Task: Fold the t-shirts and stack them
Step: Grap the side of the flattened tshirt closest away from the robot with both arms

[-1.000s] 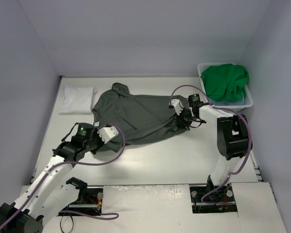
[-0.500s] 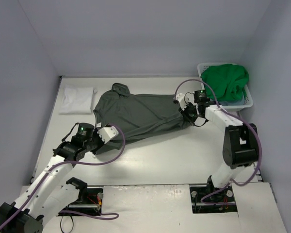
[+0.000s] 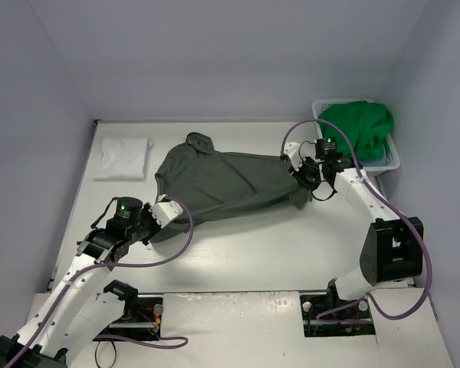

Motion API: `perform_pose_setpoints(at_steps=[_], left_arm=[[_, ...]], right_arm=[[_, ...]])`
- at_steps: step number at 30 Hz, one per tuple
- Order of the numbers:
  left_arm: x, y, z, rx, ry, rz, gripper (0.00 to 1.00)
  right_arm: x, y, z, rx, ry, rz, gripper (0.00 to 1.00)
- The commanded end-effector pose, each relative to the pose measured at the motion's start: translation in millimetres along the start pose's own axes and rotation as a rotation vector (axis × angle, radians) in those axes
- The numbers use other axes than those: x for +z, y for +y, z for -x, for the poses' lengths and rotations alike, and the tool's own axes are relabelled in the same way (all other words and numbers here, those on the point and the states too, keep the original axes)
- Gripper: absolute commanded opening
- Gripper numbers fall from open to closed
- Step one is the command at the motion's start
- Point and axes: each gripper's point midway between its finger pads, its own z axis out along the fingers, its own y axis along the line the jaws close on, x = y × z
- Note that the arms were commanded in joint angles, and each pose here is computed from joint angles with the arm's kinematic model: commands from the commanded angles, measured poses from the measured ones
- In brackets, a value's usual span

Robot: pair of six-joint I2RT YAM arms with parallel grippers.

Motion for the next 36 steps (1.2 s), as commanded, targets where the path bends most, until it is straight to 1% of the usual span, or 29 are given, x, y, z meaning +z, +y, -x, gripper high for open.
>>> perform_pose_setpoints(at_steps=[1, 4, 7, 11, 12, 16, 20, 25, 27, 28, 36], left_arm=[[-10, 11, 12, -0.001, -0.041, 0.042, 0.00], [-12, 9, 10, 0.000, -0.038, 0.043, 0.00], [-13, 9, 8, 0.001, -0.039, 0.045, 0.00], [-12, 7, 7, 0.000, -0.038, 0.043, 0.00], [-11, 7, 7, 0.000, -0.040, 0.044, 0.00], [-10, 6, 6, 0.000, -0.039, 0.040, 0.00], [-8, 7, 6, -0.002, -0.040, 0.038, 0.00], [-6, 6, 6, -0.010, -0.041, 0.037, 0.00], [-5, 6, 6, -0.012, -0.040, 0.036, 0.00], [-4, 5, 6, -0.013, -0.039, 0.034, 0.00], [-4, 6, 5, -0.020, -0.039, 0.039, 0.00]], right_arm=[[-12, 1, -7, -0.010, 0.014, -0.019, 0.12], [-10, 8, -12, -0.004, 0.023, 0.003, 0.12], [-6, 13, -15, 0.003, 0.028, 0.028, 0.01], [-4, 20, -16, 0.011, 0.016, 0.055, 0.00], [-3, 22, -16, 0.017, 0.015, 0.063, 0.03], [6, 39, -23, 0.042, 0.036, 0.144, 0.21], [24, 67, -39, 0.046, 0.089, 0.236, 0.27], [41, 88, -47, 0.043, 0.114, 0.323, 0.31], [47, 92, -45, 0.035, 0.111, 0.342, 0.32], [48, 92, -43, 0.034, 0.107, 0.343, 0.33], [54, 87, -17, 0.011, 0.066, 0.328, 0.33]])
